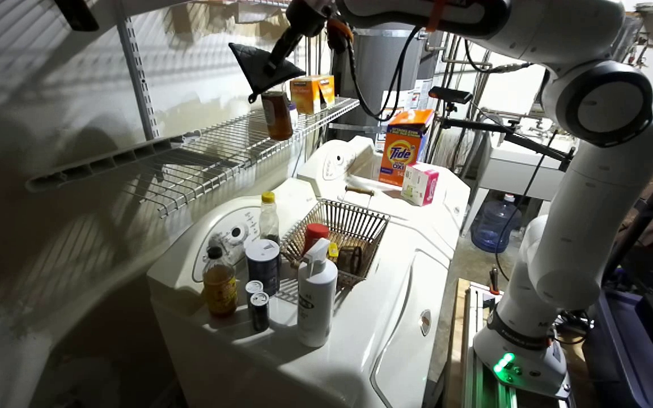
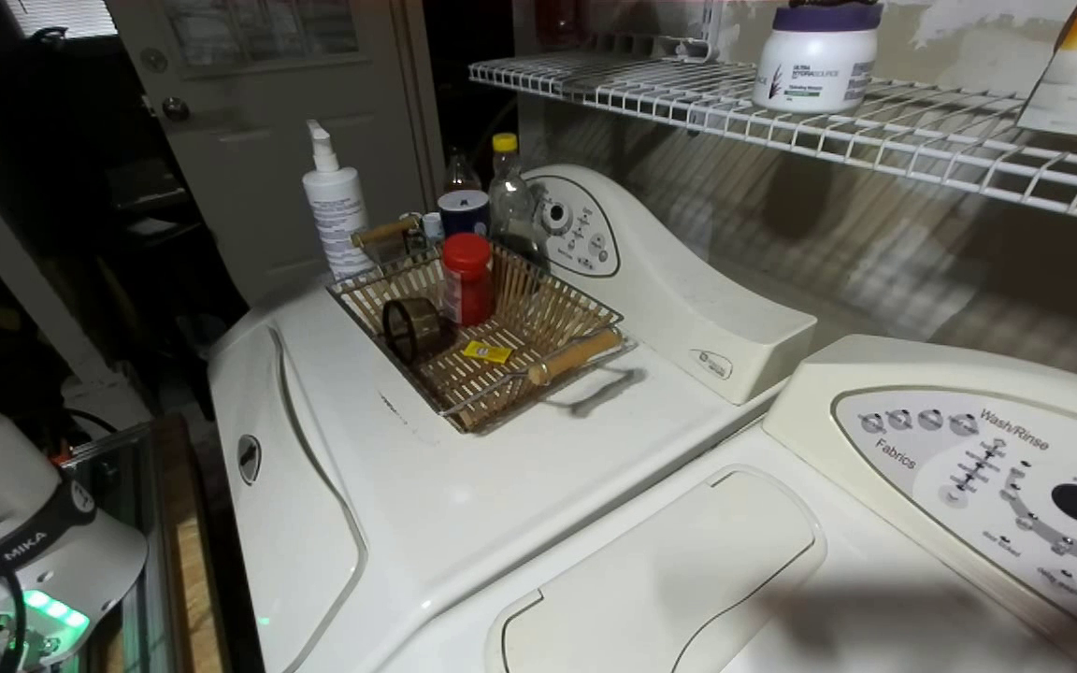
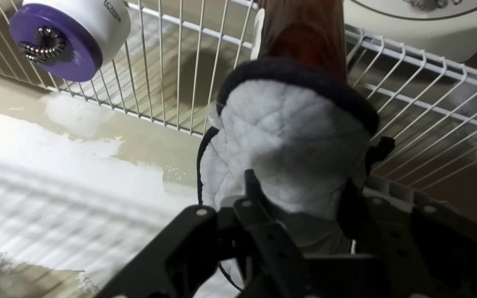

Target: Pick up the bottle and put it in the basket

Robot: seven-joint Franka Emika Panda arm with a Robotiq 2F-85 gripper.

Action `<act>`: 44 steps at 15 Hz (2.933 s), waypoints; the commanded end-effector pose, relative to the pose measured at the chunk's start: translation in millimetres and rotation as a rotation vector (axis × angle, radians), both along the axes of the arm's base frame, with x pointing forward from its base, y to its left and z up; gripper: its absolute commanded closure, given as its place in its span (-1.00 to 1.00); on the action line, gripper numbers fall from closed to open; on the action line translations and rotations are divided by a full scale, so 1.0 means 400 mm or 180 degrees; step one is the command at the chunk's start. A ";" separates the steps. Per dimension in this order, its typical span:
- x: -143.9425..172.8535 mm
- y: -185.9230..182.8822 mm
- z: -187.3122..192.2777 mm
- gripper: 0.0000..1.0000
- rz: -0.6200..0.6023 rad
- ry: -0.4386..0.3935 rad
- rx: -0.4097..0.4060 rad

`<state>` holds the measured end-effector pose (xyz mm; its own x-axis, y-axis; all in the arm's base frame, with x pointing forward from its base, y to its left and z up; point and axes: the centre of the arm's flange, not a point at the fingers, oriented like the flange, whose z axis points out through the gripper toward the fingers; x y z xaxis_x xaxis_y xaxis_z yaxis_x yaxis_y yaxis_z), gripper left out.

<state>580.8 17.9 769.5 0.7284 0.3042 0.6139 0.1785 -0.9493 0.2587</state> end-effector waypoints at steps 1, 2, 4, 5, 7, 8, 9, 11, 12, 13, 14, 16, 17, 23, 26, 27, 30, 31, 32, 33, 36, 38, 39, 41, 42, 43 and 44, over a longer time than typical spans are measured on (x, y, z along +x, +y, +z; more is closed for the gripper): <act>-0.156 -0.020 -0.048 0.61 0.0060 -0.0211 0.0048; -0.176 -0.024 -0.058 0.61 0.0050 -0.0258 0.0039; -0.213 -0.034 -0.083 0.61 0.0016 -0.0369 0.0038; -0.228 -0.040 -0.098 0.61 0.0008 -0.0404 0.0000; -0.256 -0.062 -0.145 0.61 -0.0064 -0.0443 0.0021; -0.269 -0.068 -0.164 0.61 -0.0090 -0.0462 0.0044; -0.284 -0.078 -0.192 0.61 -0.0154 -0.0407 0.0026; -0.306 -0.098 -0.239 0.61 -0.0242 -0.0336 0.0037; -0.314 -0.107 -0.265 0.61 -0.0280 -0.0306 0.0055; -0.321 -0.117 -0.291 0.61 -0.0322 -0.0276 0.0069; -0.327 -0.125 -0.313 0.61 -0.0350 -0.0278 0.0111; -0.334 -0.137 -0.356 0.61 -0.0405 -0.0287 0.0147; -0.338 -0.143 -0.375 0.61 -0.0422 -0.0297 0.0164; -0.320 -0.177 -0.454 0.11 -0.0557 -0.0107 0.0142; -0.325 -0.177 -0.457 0.11 -0.0570 -0.0110 0.0141; -0.325 -0.176 -0.455 0.11 -0.0570 -0.0116 0.0142; -0.325 -0.211 -0.503 0.61 -0.0583 -0.0071 0.0314; -0.326 -0.222 -0.531 0.61 -0.0599 -0.0036 0.0363; -0.329 -0.231 -0.562 0.61 -0.0566 -0.0010 0.0427; -0.333 -0.240 -0.592 0.61 -0.0560 0.0020 0.0456; -0.343 -0.259 -0.666 0.61 -0.0472 -0.0013 0.0486; -0.347 -0.265 -0.699 0.61 -0.0386 -0.0092 0.0467; -0.348 -0.267 -0.716 0.61 -0.0336 -0.0114 0.0449; -0.349 -0.271 -0.744 0.61 -0.0259 -0.0106 0.0444; -0.351 -0.274 -0.758 0.61 -0.0232 -0.0109 0.0445; -0.352 -0.274 -0.771 0.61 -0.0181 -0.0110 0.0451; -0.353 -0.277 -0.782 0.61 -0.0140 -0.0119 0.0453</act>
